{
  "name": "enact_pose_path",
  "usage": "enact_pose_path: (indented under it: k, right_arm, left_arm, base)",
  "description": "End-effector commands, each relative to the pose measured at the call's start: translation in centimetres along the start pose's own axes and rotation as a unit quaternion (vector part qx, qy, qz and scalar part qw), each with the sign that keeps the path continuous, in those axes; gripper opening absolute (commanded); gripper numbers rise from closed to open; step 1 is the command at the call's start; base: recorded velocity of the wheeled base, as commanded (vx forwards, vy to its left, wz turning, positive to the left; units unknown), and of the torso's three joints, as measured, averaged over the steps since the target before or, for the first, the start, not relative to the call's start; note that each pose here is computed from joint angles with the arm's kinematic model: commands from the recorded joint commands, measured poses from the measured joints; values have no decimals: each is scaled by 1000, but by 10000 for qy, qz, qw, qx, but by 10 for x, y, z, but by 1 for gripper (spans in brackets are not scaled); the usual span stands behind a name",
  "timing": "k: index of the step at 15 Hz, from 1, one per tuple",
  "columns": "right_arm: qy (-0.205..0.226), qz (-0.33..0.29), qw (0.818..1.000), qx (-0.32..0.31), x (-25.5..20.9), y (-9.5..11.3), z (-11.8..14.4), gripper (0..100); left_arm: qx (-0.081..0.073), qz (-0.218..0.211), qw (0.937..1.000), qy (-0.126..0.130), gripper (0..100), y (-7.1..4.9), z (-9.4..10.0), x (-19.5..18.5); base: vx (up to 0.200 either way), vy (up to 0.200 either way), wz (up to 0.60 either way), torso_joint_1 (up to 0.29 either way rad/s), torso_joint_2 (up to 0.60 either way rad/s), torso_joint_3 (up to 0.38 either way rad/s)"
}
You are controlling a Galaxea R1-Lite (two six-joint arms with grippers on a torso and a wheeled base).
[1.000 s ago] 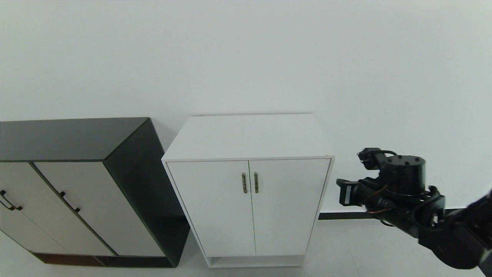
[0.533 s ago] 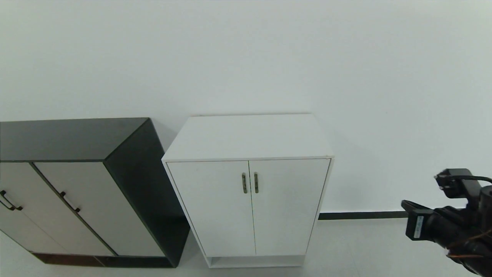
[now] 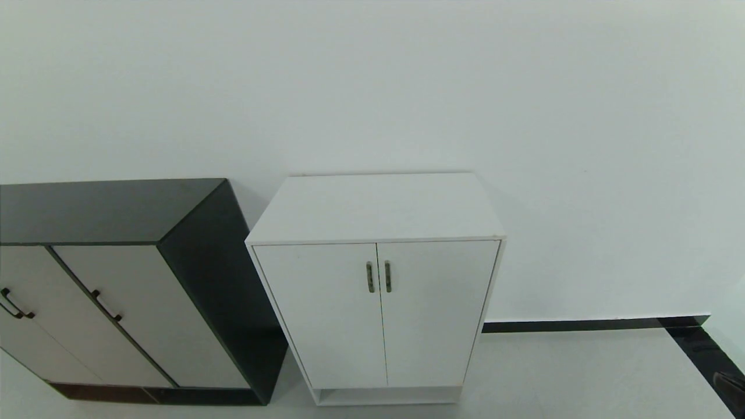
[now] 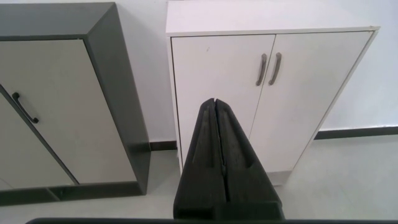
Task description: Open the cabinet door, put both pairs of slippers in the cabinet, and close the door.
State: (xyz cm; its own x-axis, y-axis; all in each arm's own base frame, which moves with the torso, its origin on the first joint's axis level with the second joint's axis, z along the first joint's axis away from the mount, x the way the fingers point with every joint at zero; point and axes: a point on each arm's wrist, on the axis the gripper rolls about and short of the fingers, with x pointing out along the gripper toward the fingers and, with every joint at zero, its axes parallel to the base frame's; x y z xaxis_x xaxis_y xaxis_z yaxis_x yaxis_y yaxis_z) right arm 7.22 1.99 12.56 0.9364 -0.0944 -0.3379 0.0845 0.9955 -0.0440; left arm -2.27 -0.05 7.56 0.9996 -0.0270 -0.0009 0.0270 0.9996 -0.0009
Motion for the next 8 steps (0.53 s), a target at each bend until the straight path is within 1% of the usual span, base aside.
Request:
enact_pose_path:
  k: [1,3,4,6,8]
  right_arm:
    - [-662,420,9961,400,-42,-24,-27,0]
    - [-998,999,9888,472,-51,-27,-43,0]
    - [-1022,1153,9871,444,-51,-27,-51,0]
    - [-952,1185,9875,426,-53,-28,-58,0]
    - [-888,1408,9852,398,-55,-29,-64,0]
  left_arm:
    - [-3,-11,10000,3,0,0,0,0]
    - [-3,-3,10000,3,0,0,0,0]
    - [-3,-3,10000,3,0,0,0,0]
    - [-4,-3,10000,3,0,0,0,0]
    - [-3,-11,10000,3,0,0,0,0]
  base:
    - [0,0,0,0,0,0]
    - [0,0,0,0,0,0]
    - [0,0,0,0,0,0]
    - [0,0,0,0,0,0]
    - [0,0,0,0,0,0]
